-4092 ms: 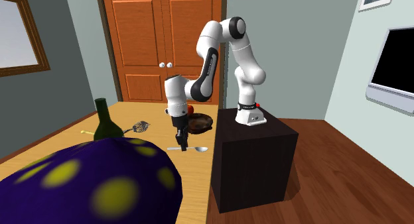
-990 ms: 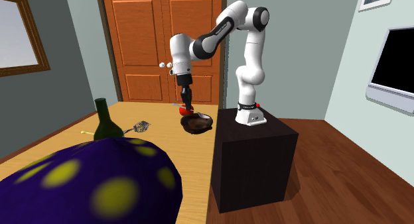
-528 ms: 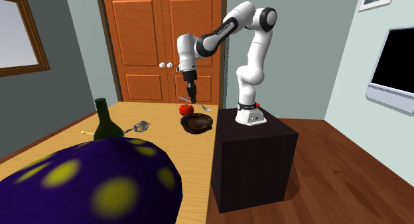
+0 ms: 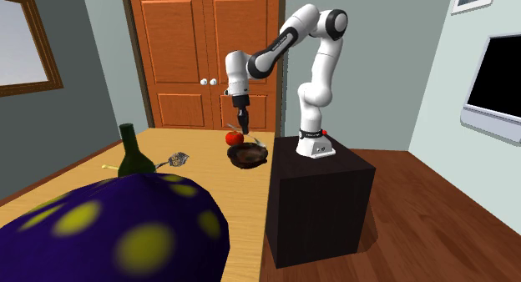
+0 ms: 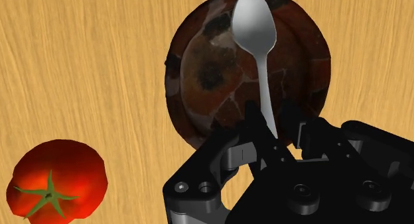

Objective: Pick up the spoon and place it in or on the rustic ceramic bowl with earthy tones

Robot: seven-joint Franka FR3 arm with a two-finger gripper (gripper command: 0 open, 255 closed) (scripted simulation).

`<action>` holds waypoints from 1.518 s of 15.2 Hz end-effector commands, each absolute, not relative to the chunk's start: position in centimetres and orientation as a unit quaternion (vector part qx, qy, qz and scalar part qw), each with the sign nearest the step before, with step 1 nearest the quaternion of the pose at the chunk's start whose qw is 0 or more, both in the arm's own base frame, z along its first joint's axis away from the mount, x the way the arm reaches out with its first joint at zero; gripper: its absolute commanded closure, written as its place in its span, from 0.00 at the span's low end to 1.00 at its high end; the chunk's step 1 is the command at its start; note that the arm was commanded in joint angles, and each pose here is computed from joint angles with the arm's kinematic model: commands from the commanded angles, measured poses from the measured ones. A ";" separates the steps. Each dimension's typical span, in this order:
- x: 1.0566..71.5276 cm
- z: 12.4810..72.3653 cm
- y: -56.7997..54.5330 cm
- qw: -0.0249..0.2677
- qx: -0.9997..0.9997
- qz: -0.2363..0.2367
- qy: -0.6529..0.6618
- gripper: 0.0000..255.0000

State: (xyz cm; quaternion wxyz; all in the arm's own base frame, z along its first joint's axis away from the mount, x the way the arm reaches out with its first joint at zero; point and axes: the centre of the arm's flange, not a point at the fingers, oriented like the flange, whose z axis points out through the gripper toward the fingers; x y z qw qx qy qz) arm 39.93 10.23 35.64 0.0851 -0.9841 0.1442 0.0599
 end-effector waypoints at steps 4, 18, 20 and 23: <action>40.0 33.0 10.3 0.085 -0.984 0.060 0.144 1.00; 40.0 30.7 10.3 0.085 -0.984 0.060 0.144 0.00; 40.0 30.7 10.3 0.085 -0.984 0.060 0.144 0.00; 40.1 32.0 10.0 0.085 -0.984 0.060 0.144 0.00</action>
